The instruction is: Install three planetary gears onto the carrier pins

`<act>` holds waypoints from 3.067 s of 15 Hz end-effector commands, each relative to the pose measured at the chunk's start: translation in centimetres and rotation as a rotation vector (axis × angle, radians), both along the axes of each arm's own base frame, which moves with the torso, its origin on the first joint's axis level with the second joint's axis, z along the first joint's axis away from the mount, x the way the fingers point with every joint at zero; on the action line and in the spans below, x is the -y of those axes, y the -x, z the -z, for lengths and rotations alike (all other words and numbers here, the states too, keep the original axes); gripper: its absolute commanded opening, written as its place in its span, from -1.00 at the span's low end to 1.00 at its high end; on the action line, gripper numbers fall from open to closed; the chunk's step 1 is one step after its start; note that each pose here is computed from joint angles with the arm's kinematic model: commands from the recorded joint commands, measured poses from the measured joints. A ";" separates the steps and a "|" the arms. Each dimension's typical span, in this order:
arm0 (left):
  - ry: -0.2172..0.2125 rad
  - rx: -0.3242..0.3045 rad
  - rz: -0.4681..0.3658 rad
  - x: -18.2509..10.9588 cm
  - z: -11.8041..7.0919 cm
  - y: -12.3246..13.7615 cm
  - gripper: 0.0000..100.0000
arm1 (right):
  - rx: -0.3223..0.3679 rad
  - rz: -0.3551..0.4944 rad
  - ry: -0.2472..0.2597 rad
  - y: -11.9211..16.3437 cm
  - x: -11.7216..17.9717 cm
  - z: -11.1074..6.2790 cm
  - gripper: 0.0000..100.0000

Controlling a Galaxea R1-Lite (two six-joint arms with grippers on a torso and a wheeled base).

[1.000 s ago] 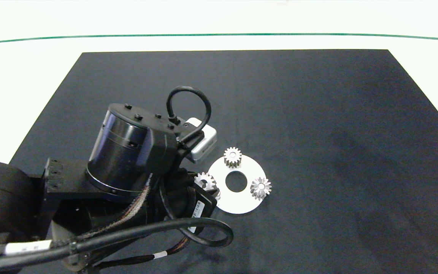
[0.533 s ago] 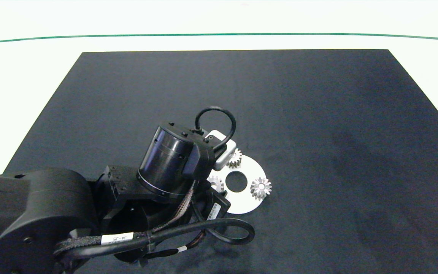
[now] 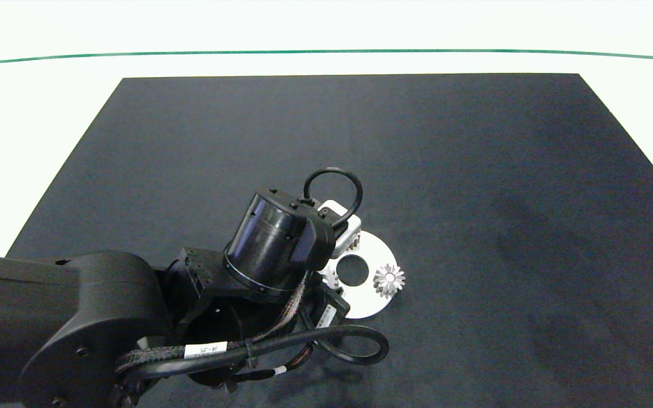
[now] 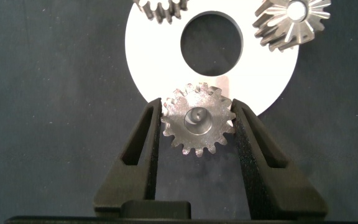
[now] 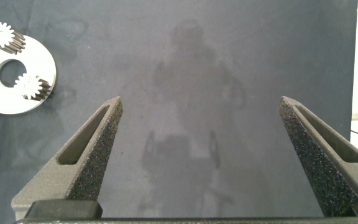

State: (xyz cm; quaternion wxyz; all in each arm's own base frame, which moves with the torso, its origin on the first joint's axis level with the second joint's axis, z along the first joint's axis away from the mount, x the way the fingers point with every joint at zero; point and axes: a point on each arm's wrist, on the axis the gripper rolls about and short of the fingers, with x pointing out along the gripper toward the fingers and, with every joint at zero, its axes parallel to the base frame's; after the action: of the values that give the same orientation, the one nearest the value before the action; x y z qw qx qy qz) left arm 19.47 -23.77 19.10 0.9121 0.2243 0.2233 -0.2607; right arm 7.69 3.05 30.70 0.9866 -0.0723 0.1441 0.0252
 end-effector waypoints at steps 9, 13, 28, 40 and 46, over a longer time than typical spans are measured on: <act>-0.018 -0.008 0.004 0.5 0.6 -0.2 -0.32 | 0.021 -0.001 -0.010 0.4 0.2 -0.4 1.00; -0.021 -0.009 0.001 0.3 0.6 -0.2 -0.32 | 0.021 -0.003 -0.010 0.5 0.2 -0.4 1.00; 0.030 0.029 -0.040 -1.5 -1.4 -0.2 1.00 | 0.019 -0.010 -0.008 0.5 0.2 -0.3 1.00; 0.223 0.480 -0.733 -23.5 -7.0 11.7 1.00 | 0.171 0.488 0.202 10.6 4.8 5.0 1.00; 0.217 0.762 -0.871 -24.5 -4.7 22.0 1.00 | 0.286 0.650 0.203 15.3 4.4 8.4 1.00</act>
State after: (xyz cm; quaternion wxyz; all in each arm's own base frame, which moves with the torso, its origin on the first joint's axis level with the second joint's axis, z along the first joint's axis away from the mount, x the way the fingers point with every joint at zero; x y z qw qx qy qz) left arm 2.56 0.70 25.90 0.9817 0.0906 -0.0212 0.1665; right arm -5.72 -1.42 23.81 0.9431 -0.1268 0.0503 -0.3032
